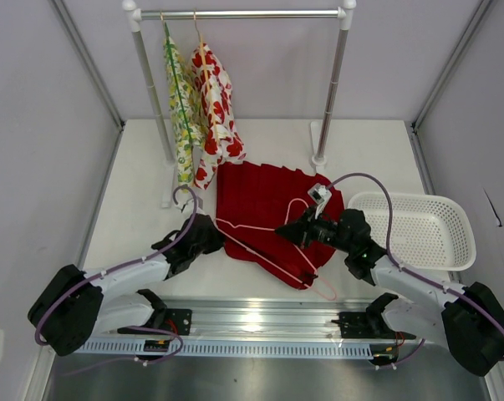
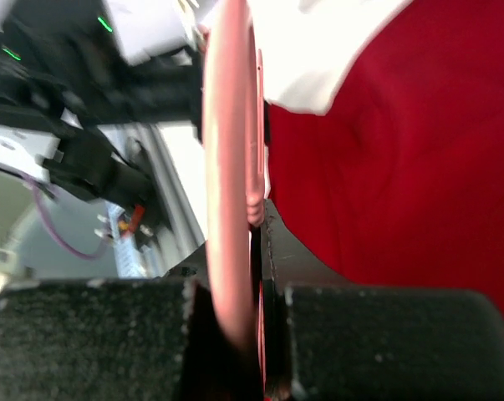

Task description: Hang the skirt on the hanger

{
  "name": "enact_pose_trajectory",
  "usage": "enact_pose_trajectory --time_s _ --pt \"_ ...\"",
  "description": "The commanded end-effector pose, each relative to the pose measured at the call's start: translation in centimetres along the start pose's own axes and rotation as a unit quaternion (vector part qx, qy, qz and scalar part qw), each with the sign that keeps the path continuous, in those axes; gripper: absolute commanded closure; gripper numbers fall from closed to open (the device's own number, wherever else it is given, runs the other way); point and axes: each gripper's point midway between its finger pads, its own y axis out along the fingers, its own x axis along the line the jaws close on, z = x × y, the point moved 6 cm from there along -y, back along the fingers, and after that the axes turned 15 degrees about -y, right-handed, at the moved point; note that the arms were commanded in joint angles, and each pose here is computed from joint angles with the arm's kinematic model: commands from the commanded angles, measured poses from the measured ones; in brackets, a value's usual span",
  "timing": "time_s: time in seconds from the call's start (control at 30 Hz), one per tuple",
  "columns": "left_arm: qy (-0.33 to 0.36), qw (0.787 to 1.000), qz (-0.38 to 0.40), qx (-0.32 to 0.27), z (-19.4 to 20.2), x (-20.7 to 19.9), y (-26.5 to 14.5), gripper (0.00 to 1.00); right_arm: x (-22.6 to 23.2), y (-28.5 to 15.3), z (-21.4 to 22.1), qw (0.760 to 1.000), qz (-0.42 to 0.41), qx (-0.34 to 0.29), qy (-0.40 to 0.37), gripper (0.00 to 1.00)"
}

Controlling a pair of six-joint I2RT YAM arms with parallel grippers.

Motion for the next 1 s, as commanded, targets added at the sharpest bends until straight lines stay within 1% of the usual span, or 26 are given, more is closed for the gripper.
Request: enact_pose_trajectory --time_s 0.0,0.13,0.3,0.4,0.53,0.57,0.6,0.67,0.73,0.77,0.83,0.9,0.97 --pt "0.011 0.999 0.005 -0.03 -1.8 -1.2 -0.1 1.0 -0.3 -0.2 1.5 0.998 0.017 0.046 -0.029 1.0" --pt "0.018 1.0 0.008 -0.024 -1.7 -1.3 0.1 1.0 0.3 0.1 2.7 0.997 0.015 0.063 -0.037 1.0" --pt "0.027 0.999 0.024 -0.018 -1.4 -1.3 0.2 1.0 -0.2 1.0 4.6 0.993 0.033 0.104 -0.053 1.0" --pt "0.032 0.999 0.026 -0.019 -1.3 -1.1 0.2 1.0 0.1 1.6 5.0 0.992 0.026 0.11 -0.054 1.0" --pt "0.041 0.999 0.027 -0.014 -1.1 -1.0 0.3 1.0 0.1 2.2 5.2 0.992 0.028 0.111 -0.057 0.89" --pt "0.044 0.999 0.027 -0.012 -1.1 -1.0 0.4 1.0 0.0 2.3 5.3 0.992 0.029 0.113 -0.057 0.88" --pt "0.046 0.998 0.029 -0.01 -1.0 -1.1 0.4 1.0 -0.2 2.5 5.4 0.991 0.034 0.116 -0.055 0.82" --pt "0.051 0.998 0.03 -0.008 -0.9 -1.1 0.5 1.0 -0.2 2.8 5.4 0.991 0.033 0.114 -0.056 0.77" --pt "0.055 0.998 0.03 -0.004 -0.6 -1.2 0.5 1.0 -0.2 3.0 5.6 0.991 0.042 0.113 -0.058 0.68" --pt "0.055 0.998 0.03 -0.004 -0.5 -1.1 0.6 1.0 -0.3 3.1 5.7 0.991 0.044 0.114 -0.058 0.67" --pt "0.058 0.998 0.028 -0.001 -0.3 -0.9 0.7 1.0 -0.3 3.4 5.8 0.991 0.054 0.11 -0.061 0.61" --pt "0.059 0.998 0.029 0.0 -0.2 -0.9 0.7 1.0 -0.3 3.5 5.8 0.991 0.06 0.104 -0.057 0.59" --pt "0.06 0.998 0.03 0.002 -0.1 -0.9 0.7 1.0 -0.3 3.5 5.6 0.992 0.063 0.093 -0.055 0.52"
